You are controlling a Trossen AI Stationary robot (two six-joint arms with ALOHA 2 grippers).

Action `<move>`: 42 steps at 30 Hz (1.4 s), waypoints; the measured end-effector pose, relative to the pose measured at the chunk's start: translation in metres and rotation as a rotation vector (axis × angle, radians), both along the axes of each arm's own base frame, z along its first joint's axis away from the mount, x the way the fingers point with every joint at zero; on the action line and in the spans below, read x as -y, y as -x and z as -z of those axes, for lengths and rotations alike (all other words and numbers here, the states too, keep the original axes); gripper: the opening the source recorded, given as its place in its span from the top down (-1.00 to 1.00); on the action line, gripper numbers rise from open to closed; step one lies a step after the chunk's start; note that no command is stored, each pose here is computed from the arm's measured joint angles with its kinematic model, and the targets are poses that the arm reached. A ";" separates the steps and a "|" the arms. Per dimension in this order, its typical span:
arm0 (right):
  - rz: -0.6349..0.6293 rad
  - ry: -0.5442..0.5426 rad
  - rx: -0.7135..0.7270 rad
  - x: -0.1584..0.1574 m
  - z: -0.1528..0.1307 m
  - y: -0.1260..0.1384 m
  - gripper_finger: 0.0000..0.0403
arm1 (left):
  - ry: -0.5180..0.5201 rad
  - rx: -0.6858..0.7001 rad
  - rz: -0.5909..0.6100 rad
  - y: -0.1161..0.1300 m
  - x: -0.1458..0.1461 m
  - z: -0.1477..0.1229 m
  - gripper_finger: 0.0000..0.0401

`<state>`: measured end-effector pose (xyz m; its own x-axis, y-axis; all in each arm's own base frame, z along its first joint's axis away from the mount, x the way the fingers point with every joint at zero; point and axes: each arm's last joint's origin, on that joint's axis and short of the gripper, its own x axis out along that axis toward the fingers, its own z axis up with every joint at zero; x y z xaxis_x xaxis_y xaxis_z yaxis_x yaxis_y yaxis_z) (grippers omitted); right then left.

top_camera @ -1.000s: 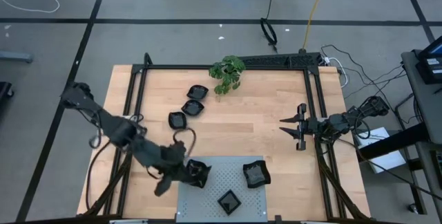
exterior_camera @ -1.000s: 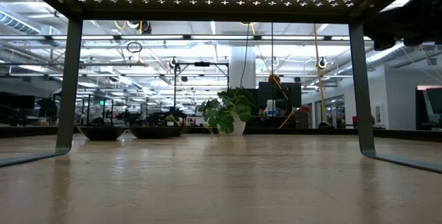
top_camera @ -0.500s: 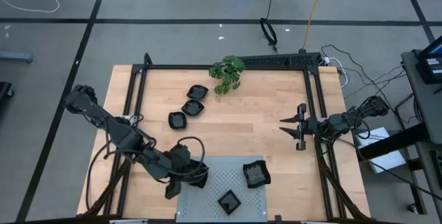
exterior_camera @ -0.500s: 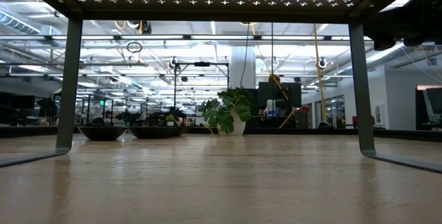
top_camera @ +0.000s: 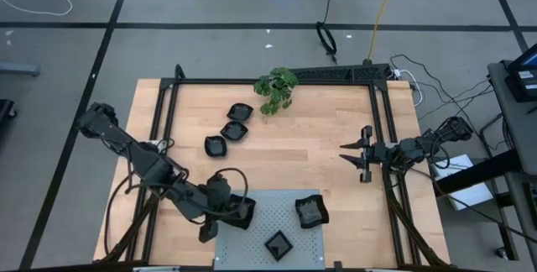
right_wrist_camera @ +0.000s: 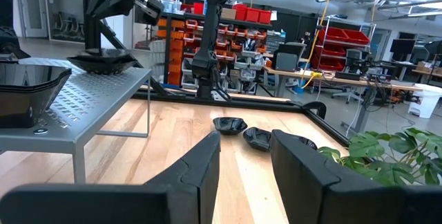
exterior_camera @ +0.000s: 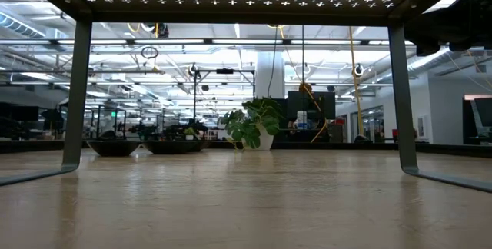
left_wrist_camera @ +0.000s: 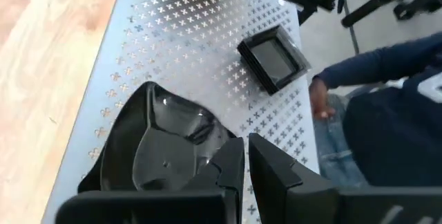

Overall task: Pick & Place Mini shaped plates
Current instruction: Stack the leaf-shaped plate onto the other leaf-shaped plate on the shelf, then adjust the stacked leaf-shaped plate on the shelf

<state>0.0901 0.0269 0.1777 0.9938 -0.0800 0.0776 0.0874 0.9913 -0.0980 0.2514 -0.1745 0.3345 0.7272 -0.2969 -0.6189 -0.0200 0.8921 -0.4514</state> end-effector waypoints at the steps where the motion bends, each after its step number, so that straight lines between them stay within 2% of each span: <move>1: 0.000 0.000 0.000 0.000 0.000 0.000 0.41 | -0.014 -0.008 0.006 0.001 0.000 0.001 0.87; 4: 0.000 0.000 0.000 0.000 0.000 0.000 0.41 | -0.051 -0.056 -0.026 0.002 -0.006 0.005 0.87; 8: 0.000 0.000 0.000 0.000 0.000 0.000 0.41 | -0.051 -0.115 -0.168 0.002 -0.016 0.010 0.87; 12: 0.000 0.000 0.000 0.000 0.000 0.000 0.41 | -0.045 -0.127 -0.201 -0.001 -0.021 0.011 0.80; 18: 0.000 0.000 0.000 0.000 0.000 0.000 0.41 | -0.082 -0.117 -0.180 -0.002 -0.024 0.011 0.40; 22: 0.000 0.000 0.000 0.000 0.000 0.000 0.41 | -0.168 -0.122 -0.116 -0.008 -0.022 0.019 0.11; 27: 0.000 0.000 0.000 0.000 0.000 0.000 0.41 | -0.224 -0.164 -0.042 -0.018 -0.021 0.032 -0.07; 33: 0.000 0.000 0.000 0.000 0.000 0.000 0.41 | -0.255 -0.177 -0.023 -0.026 -0.026 0.038 -0.04; 42: 0.000 0.000 0.000 0.000 0.000 0.000 0.41 | -0.223 -0.221 -0.115 -0.023 -0.031 0.038 0.26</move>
